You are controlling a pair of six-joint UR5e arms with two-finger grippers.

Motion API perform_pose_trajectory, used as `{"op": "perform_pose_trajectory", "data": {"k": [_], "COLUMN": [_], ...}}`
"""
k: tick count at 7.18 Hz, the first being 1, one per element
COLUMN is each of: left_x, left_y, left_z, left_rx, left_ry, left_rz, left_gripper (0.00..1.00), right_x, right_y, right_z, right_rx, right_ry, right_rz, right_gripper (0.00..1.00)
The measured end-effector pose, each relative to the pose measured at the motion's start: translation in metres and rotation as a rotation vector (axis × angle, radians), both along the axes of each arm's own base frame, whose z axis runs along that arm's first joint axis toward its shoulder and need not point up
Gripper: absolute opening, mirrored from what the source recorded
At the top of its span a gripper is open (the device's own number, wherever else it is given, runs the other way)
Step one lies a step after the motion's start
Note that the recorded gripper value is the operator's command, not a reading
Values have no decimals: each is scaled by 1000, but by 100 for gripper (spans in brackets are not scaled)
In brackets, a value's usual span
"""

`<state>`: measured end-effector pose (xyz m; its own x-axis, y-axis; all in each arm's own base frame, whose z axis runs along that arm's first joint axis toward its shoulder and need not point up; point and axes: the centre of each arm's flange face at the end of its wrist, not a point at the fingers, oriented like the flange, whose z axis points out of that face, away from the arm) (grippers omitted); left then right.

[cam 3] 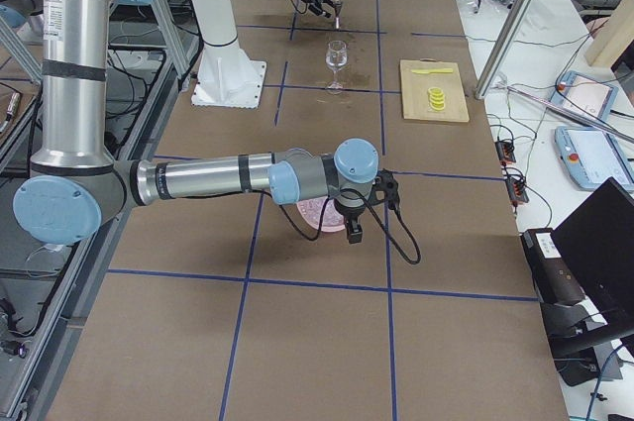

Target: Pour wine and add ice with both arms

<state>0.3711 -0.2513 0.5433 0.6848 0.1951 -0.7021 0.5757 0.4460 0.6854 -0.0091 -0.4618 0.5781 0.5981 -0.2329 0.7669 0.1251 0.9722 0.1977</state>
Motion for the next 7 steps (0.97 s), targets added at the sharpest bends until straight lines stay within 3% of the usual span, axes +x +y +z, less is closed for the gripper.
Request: {"op": "perform_pose_trajectory", "data": {"k": [7], "left_x": [10], "left_y": [-9], "left_z": [12], "left_rx": [1], "left_ry": [4], "left_rz": [-20], "left_gripper": [83], "right_x": [0], "right_y": [-1], "right_z": [-1], "right_rx": [3], "right_ry": [1], "right_rz": [0], "right_gripper": [100]}}
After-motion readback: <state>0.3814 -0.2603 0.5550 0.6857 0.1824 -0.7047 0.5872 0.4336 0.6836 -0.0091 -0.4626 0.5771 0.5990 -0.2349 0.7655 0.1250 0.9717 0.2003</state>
